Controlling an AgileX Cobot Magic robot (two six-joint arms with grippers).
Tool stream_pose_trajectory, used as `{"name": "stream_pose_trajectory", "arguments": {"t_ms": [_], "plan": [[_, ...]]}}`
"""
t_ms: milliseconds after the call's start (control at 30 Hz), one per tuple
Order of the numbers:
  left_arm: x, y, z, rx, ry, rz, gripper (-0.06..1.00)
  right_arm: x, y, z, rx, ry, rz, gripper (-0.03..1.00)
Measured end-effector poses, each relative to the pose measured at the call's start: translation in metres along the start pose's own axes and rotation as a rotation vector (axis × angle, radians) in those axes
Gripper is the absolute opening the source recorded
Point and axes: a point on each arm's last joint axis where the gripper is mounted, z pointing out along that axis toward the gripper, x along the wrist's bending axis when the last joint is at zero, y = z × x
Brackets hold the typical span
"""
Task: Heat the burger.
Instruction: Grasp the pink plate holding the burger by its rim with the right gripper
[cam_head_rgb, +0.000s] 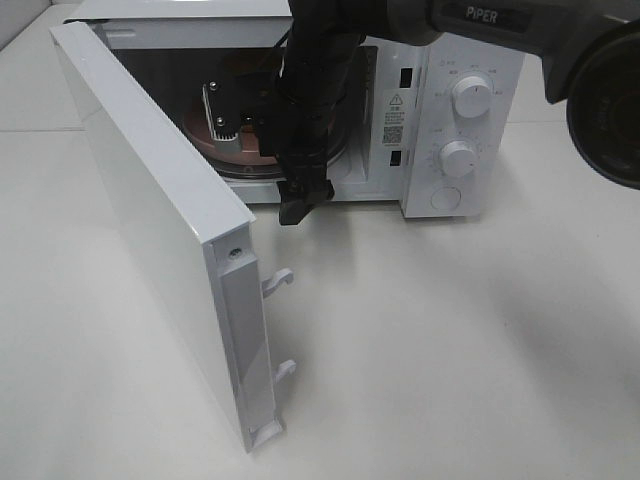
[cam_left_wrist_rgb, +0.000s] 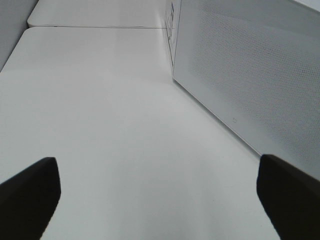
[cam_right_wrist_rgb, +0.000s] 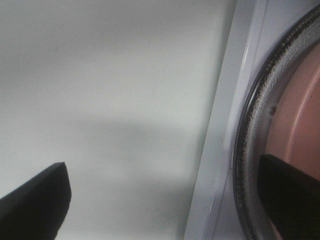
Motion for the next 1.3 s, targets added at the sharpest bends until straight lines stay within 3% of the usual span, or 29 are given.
{"name": "stream_pose_trajectory", "arguments": {"t_ms": [233,567,1033,1300], "plan": [[0.000,0.000,0.000,0.000,0.000,0.000,0.99,-0.001,0.000,0.000,-0.003,-0.011,0.008,0.99],[0.000,0.000,0.000,0.000,0.000,0.000,0.99,-0.010,0.001,0.000,-0.018,-0.105,0.029,0.99],[0.000,0.000,0.000,0.000,0.000,0.000,0.99,-0.014,-0.001,0.020,-0.030,-0.165,0.042,0.99],[0.000,0.000,0.000,0.000,0.000,0.000,0.99,-0.012,-0.003,0.031,-0.025,-0.162,0.042,0.99]]}}
